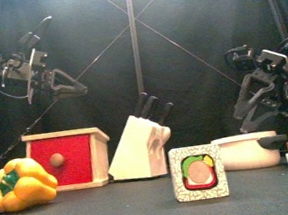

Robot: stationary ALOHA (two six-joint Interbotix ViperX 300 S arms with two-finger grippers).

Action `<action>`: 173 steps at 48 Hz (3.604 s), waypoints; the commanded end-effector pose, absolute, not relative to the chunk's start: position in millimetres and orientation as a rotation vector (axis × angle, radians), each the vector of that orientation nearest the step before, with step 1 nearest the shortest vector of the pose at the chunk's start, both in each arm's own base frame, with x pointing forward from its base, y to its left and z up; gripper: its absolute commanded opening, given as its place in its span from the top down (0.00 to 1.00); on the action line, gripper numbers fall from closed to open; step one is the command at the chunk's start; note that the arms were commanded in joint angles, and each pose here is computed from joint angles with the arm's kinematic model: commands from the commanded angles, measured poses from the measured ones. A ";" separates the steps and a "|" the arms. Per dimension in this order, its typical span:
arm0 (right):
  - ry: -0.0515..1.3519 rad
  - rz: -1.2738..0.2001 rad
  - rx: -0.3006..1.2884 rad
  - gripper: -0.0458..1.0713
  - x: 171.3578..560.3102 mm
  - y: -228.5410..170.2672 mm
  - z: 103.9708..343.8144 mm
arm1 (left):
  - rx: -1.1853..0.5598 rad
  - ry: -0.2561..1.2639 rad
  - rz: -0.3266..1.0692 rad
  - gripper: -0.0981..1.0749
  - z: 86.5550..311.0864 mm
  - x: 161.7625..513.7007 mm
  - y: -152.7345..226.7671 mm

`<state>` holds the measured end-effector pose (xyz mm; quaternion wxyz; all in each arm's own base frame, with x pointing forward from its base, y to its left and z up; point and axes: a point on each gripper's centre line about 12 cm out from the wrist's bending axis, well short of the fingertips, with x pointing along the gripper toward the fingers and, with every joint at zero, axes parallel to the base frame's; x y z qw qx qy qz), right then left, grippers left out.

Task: Grab sushi piece from table

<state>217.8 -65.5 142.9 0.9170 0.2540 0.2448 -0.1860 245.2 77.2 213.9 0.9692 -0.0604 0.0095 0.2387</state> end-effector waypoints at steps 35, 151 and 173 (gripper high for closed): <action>0.540 -0.128 0.357 0.11 262.4 -17.0 169.0 | -0.118 0.003 0.479 0.73 218.5 247.4 77.1; 0.933 0.064 0.031 0.47 407.8 114.5 131.0 | -0.118 -0.003 0.473 0.73 220.0 246.8 75.7; 0.924 0.066 0.033 0.47 408.6 115.3 135.5 | -0.118 -0.011 0.473 0.73 221.9 246.1 75.6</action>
